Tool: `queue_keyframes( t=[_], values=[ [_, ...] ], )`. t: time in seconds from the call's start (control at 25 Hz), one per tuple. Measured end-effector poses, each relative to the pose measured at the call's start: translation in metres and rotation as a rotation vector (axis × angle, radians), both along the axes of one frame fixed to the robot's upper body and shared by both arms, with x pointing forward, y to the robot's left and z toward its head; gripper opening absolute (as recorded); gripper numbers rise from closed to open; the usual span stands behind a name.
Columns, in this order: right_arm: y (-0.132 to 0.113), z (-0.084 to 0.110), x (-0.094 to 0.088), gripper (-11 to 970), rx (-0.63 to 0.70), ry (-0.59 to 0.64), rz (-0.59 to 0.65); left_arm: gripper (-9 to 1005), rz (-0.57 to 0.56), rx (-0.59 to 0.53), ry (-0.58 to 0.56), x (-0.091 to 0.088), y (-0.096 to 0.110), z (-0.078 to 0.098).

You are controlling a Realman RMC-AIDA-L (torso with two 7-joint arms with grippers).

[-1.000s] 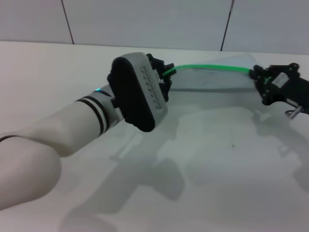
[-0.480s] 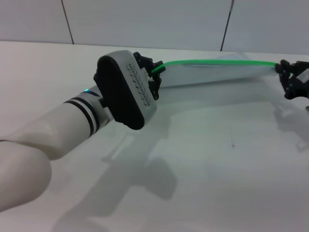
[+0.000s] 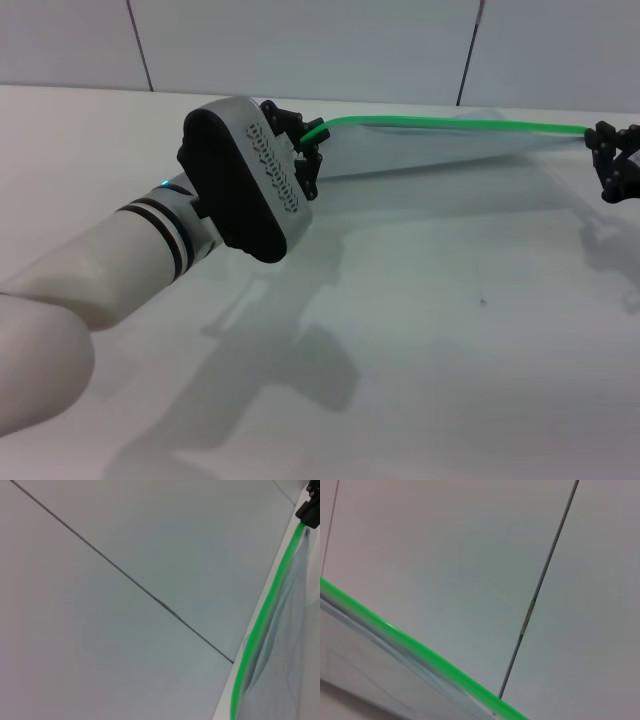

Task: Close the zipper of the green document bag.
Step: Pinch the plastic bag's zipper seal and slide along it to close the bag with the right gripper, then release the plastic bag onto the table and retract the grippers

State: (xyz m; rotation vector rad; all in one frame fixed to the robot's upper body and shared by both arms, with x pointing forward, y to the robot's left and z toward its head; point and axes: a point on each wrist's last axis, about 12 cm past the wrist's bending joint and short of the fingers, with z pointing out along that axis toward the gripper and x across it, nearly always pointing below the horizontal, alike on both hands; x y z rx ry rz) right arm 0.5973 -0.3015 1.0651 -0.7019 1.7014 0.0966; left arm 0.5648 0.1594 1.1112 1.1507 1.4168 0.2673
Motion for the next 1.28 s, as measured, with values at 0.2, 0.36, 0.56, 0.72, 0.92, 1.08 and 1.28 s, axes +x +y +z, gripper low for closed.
queue_keyframes(
  t=[0.2,0.36,0.56,0.72,0.92,1.08,1.28],
  values=[
    [0.000,0.000,0.000,171,0.000,-0.002,-0.001,90,0.009,-0.003,-0.002,0.001,0.002,0.001],
    [0.000,0.001,0.000,177,0.000,-0.003,0.000,98,0.010,-0.005,-0.002,0.001,0.003,0.001],
    [0.002,0.002,-0.001,184,-0.002,-0.018,0.024,107,0.026,-0.022,-0.006,0.002,0.004,0.003],
    [0.003,0.002,-0.002,190,0.014,-0.020,0.019,114,0.039,-0.032,-0.006,0.007,0.005,0.003],
    [0.004,0.006,-0.005,198,0.070,-0.014,0.011,123,0.060,-0.053,-0.036,0.009,0.007,0.006],
    [0.008,0.020,-0.017,316,0.147,-0.086,0.091,190,0.079,-0.097,-0.052,0.009,0.006,0.007],
    [0.004,0.038,-0.031,570,0.272,-0.222,0.127,347,0.133,-0.275,-0.004,0.012,0.008,0.015]
  ],
)
